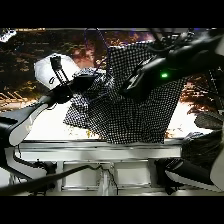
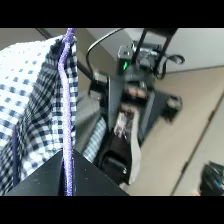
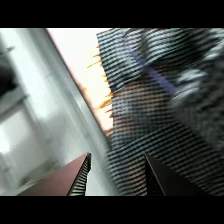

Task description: Fold the clothes and pants, and hang the long-sleeved shirts on hangers.

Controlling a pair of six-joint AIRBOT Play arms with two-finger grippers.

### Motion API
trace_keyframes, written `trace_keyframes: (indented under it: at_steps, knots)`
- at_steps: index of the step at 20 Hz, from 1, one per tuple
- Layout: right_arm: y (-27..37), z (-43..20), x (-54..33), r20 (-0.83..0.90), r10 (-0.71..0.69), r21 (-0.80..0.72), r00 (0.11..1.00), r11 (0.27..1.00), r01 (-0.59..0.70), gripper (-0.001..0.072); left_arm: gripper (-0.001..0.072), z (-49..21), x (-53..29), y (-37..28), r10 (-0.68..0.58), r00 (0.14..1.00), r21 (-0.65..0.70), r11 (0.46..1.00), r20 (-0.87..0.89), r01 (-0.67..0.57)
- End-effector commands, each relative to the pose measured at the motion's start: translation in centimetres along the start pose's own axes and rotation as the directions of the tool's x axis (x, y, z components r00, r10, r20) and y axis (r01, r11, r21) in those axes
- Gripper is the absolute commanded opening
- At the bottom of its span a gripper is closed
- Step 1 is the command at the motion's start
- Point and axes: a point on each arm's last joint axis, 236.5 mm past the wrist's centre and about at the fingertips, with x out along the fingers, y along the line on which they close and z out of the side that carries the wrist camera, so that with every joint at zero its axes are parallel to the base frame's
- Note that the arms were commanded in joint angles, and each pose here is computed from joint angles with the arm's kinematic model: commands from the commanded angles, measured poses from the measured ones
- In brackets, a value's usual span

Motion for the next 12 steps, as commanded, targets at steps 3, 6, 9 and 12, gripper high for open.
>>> trace_keyframes:
  at_steps: [3,6,9,12]
  knots:
    - [-8.7,1.4,-10.7,0.234,-0.464,-0.166,0.855,0.847,0.505,0.0391,0.0009,-1.9,1.7,-0.6,-0.045,0.999,-0.035,0.998,-0.029,0.044]
    - [-11.7,2.5,-12.9,0.309,-0.546,-0.409,0.779,0.663,0.627,0.0502,0.0009,-3.0,2.5,-0.8,-0.063,0.997,-0.055,0.997,-0.044,0.061]
    - [-11.4,2.0,-8.9,0.261,-0.409,-0.405,0.874,0.776,0.484,0.067,0.0011,-3.1,2.6,-0.8,-0.065,0.997,-0.057,0.996,-0.044,0.062]
    - [-11.9,0.2,-5.8,0.182,-0.358,-0.399,0.916,0.824,0.402,0.0691,0.0011,-2.8,2.3,-0.7,-0.059,0.997,-0.052,0.997,-0.041,0.057]
